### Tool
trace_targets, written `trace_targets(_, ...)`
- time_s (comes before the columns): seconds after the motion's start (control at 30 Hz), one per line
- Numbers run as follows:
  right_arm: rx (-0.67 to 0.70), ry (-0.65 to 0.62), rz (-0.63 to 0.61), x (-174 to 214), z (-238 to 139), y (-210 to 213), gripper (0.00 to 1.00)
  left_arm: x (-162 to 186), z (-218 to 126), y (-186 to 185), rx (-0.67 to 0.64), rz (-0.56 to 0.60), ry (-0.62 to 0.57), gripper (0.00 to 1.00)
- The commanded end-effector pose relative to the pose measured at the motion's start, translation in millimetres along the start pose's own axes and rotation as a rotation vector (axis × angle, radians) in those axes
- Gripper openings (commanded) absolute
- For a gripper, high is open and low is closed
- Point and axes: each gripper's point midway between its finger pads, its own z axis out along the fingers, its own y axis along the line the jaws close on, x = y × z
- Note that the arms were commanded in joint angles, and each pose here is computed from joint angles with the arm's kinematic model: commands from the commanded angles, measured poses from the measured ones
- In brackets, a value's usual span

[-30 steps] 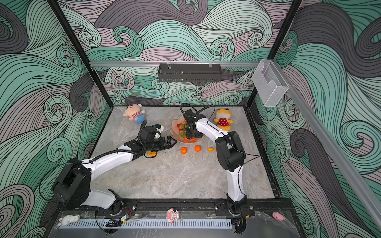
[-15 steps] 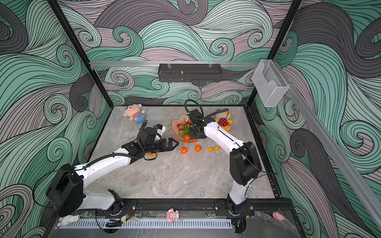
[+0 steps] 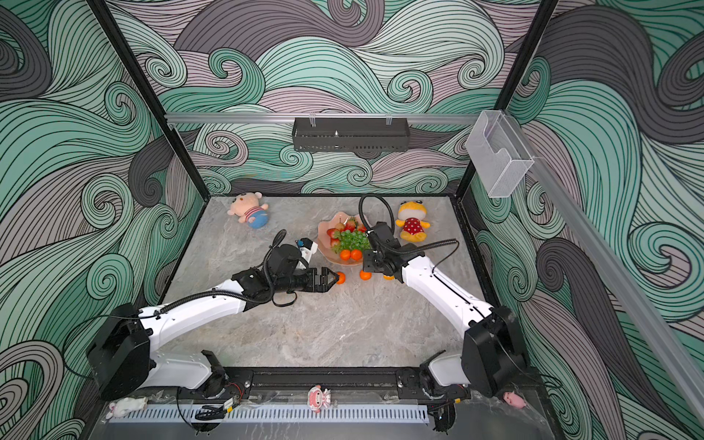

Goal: Place and organize the fake fruits in the fruit bowl
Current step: 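Move the open right gripper back toward the remaining tangerines, then lower the right gripper onto another tangerine and close it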

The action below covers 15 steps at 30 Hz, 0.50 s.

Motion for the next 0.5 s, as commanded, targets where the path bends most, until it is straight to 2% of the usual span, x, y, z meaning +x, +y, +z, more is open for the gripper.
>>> trace_targets(0.0,-0.024,0.037,0.002,14.2,1.3,-0.3,0.51,-3.1,4.2,-5.1,-0.013,0.025,-0.003,0.99)
trace_targets(0.2,0.007,0.137,0.015,40.9,20.0,-9.6,0.49,3.0,13.3,-10.1,-0.004,0.031,0.011,0.99)
trace_targets(0.47,0.009,0.201,0.044,55.9,40.3,-17.3,0.54,15.5,32.1,-13.5,0.013,0.039,0.071,0.99)
